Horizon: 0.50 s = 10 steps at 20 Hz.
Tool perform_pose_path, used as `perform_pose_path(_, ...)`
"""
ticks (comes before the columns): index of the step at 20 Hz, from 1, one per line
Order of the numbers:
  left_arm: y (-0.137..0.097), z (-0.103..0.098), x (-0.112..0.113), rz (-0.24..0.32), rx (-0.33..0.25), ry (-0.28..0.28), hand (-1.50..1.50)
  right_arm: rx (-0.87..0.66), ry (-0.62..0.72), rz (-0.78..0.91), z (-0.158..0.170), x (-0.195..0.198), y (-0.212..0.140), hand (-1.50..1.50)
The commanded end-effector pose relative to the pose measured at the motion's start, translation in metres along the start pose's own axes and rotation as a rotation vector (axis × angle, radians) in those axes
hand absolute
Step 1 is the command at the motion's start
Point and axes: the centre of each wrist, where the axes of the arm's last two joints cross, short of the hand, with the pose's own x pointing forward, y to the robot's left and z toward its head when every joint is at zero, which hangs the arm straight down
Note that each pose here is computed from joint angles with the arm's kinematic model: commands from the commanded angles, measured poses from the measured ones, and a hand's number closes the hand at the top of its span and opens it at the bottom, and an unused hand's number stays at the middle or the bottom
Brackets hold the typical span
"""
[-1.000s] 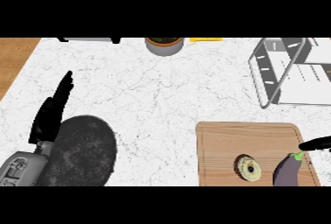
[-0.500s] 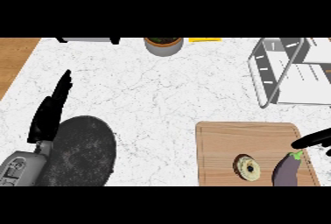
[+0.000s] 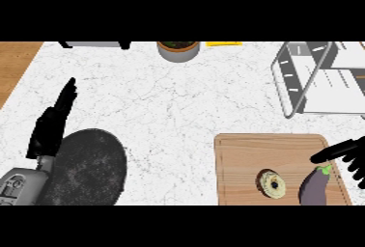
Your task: Pick the eggplant from the cutting board and place it in the tiered basket
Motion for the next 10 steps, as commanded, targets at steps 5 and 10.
perform_pose_path(5, 0.002, 0.007, -0.007, -0.001, 0.005, -0.002, 0.0, 0.028, 0.268, -0.021, -0.009, 0.008, 0.024, -1.5)
perform_pose_path(10, 0.004, 0.009, -0.011, 0.003, 0.023, 0.003, 0.0, 0.044, 0.255, -0.033, 0.0, 0.01, 0.025, -1.5)
